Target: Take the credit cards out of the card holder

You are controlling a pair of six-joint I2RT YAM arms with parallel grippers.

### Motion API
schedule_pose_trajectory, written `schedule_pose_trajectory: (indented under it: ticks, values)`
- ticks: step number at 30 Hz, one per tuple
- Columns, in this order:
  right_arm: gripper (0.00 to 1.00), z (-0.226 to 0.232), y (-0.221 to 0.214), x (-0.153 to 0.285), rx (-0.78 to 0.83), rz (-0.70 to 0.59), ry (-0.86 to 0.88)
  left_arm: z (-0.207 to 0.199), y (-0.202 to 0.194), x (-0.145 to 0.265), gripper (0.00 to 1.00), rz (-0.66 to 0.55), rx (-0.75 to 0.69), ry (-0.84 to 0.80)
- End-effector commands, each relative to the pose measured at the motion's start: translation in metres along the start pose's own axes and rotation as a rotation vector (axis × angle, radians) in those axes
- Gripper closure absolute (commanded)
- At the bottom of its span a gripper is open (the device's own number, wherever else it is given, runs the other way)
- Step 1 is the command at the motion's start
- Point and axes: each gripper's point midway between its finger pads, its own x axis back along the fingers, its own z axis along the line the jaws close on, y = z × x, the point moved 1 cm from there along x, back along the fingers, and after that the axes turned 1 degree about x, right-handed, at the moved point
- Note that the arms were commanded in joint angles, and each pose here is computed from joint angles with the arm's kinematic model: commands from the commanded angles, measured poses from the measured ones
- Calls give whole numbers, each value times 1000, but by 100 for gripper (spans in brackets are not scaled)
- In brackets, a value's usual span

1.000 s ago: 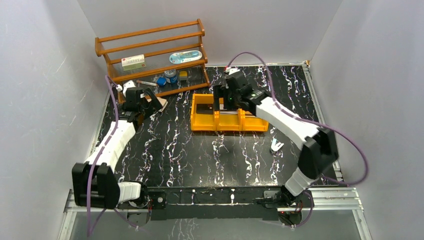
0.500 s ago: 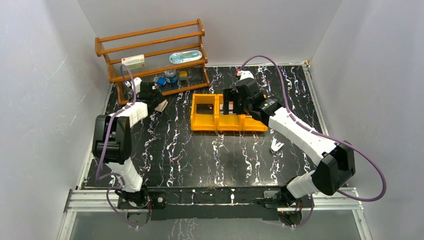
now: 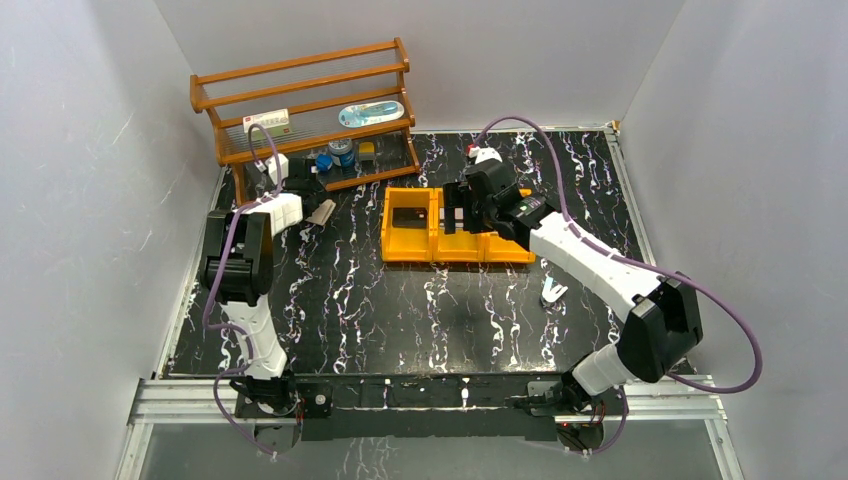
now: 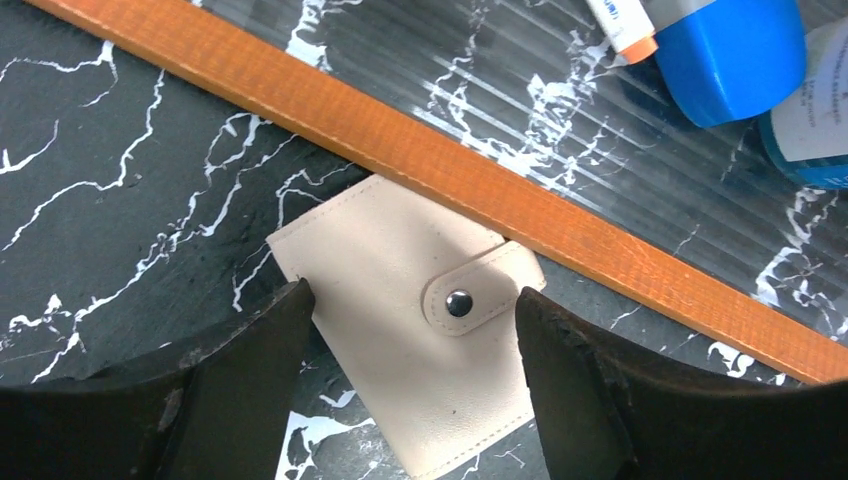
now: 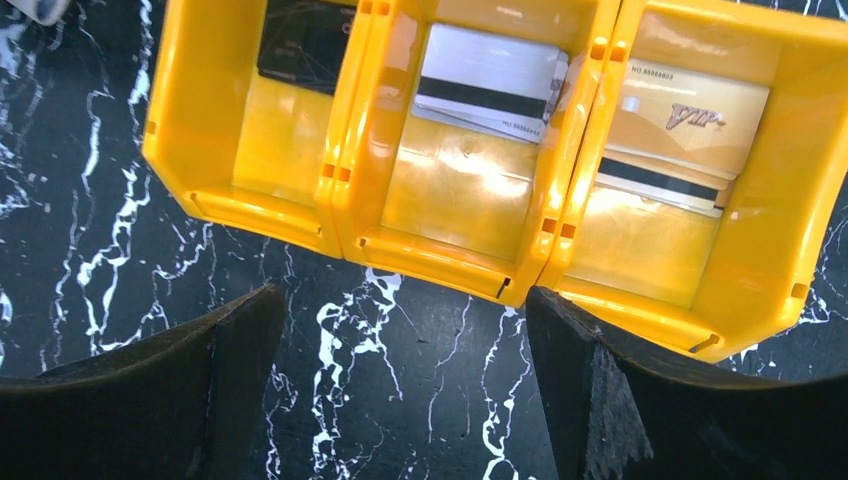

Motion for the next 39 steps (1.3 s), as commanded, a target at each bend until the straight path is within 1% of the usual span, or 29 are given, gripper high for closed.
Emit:
schedule_pose_trajectory:
  ticks: [1, 3, 7, 14, 19, 22, 23, 25, 28, 30, 31, 33, 36, 37, 39]
  values:
    - [2, 0, 0, -1, -12, 19, -5, 27, -33, 14, 31, 108, -26, 82]
    - [1, 2, 1, -2, -15, 20, 1, 30, -40, 21, 35, 122, -52, 78]
    - [2, 5, 3, 0, -27, 14, 18, 39, -55, 29, 36, 180, -113, 85]
    - [2, 10, -2, 3, -56, 30, 47, 45, -73, 50, 37, 247, -251, 84]
    - [2, 16, -3, 7, -81, 28, 85, 55, -96, 91, 38, 269, -307, 55]
    - [2, 17, -5, 9, -98, 30, 99, 65, -115, 120, 37, 296, -265, 6]
    - [2, 16, -7, 9, -106, 32, 91, 75, -125, 129, 37, 310, -260, 4]
    - [1, 11, -10, 8, -133, 31, 63, 80, -136, 149, 39, 315, -239, -48]
    - [2, 4, -16, 5, -183, 24, 29, 84, -160, 174, 39, 360, -280, -125]
    - [2, 4, -17, 3, -214, 13, 32, 90, -175, 189, 39, 397, -307, -149]
    - [2, 8, -16, 1, -208, 4, 63, 94, -183, 197, 38, 407, -322, -155]
    - [1, 17, -13, -5, -199, -4, 111, 103, -189, 207, 38, 413, -305, -157]
    - [3, 23, -8, -21, -199, 25, 108, 104, -196, 222, 37, 437, -294, -224]
    - [4, 25, -8, -30, -199, 43, 101, 103, -196, 227, 35, 445, -292, -244]
    - [5, 28, -2, -44, -194, 54, 91, 100, -189, 234, 27, 432, -286, -266]
